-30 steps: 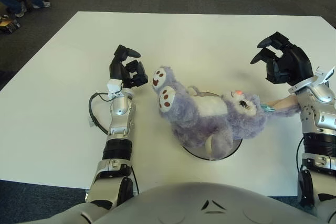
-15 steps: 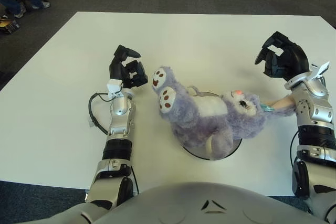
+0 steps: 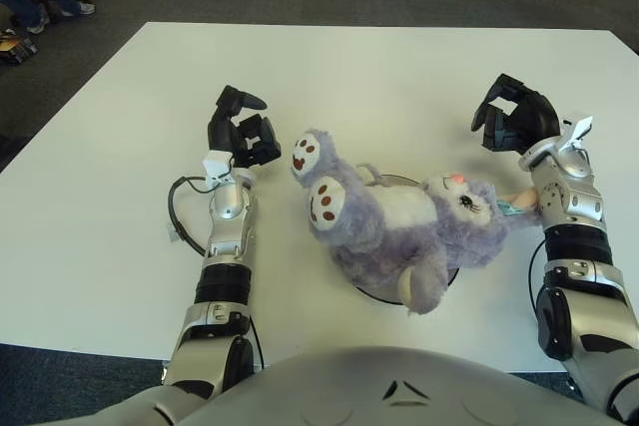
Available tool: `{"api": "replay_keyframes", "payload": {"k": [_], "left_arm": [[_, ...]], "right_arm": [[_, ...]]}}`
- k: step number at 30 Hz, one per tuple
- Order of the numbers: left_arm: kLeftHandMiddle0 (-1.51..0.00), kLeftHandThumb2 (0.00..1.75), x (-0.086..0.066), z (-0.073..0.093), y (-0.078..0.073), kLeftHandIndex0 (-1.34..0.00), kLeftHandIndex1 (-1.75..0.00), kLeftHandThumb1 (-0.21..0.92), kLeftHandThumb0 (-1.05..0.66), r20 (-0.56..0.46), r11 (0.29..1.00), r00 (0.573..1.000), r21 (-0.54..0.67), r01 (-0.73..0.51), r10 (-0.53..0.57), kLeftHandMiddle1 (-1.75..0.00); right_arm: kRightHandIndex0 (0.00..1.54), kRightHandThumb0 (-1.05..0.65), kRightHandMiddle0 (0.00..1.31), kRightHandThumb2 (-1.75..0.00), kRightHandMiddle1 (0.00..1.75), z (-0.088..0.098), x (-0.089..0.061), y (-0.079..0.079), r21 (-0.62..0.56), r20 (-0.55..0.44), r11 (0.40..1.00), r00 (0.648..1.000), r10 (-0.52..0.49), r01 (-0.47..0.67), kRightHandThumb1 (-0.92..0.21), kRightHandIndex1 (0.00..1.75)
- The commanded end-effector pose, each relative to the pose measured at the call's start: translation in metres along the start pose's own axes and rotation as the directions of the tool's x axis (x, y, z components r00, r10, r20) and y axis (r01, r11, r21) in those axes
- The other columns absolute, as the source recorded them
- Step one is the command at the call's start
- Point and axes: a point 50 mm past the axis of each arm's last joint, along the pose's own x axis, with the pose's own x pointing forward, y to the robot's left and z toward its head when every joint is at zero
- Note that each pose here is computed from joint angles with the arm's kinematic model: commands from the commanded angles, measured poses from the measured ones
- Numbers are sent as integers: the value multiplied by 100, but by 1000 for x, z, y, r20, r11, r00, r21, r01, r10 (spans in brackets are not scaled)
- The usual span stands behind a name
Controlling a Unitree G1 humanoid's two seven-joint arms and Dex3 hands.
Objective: Put the doll into the plate.
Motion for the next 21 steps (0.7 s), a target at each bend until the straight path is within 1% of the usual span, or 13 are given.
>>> {"api": "replay_keyframes", "payload": {"k": [1,7,13,15,21], "left_arm": [[-130,128,-20,-21,9,-59,-175,34,-47,-97,1000,995,18,-22,24,-175],[-129,128,-20,-21,10,-59,-175,34,-47,-102,1000,995,16,-18,20,-175],[-130,129,-19,-21,11,-59,-175,34,-47,-105,1000,994,12,-15,16,-175],[-130,129,-19,-21,11,-60,-175,33,-47,-105,1000,994,12,-15,17,-175],[-130,130,-19,-21,11,-60,-175,33,-48,-109,1000,994,16,-18,20,-175]], "right_arm": [[86,-1,73,-174,174,-13,2,5,12,-31,1000,1000,-2,2,7,171],[87,-1,71,-175,175,-24,1,13,43,-46,999,999,27,-25,7,173],[91,-1,80,-175,159,-35,-3,26,81,-42,995,997,63,-60,11,174],[92,-1,81,-175,158,-36,-5,29,88,-38,994,997,73,-69,12,175],[91,-1,77,-175,161,-39,-9,37,97,-41,990,994,105,-101,10,175]]}}
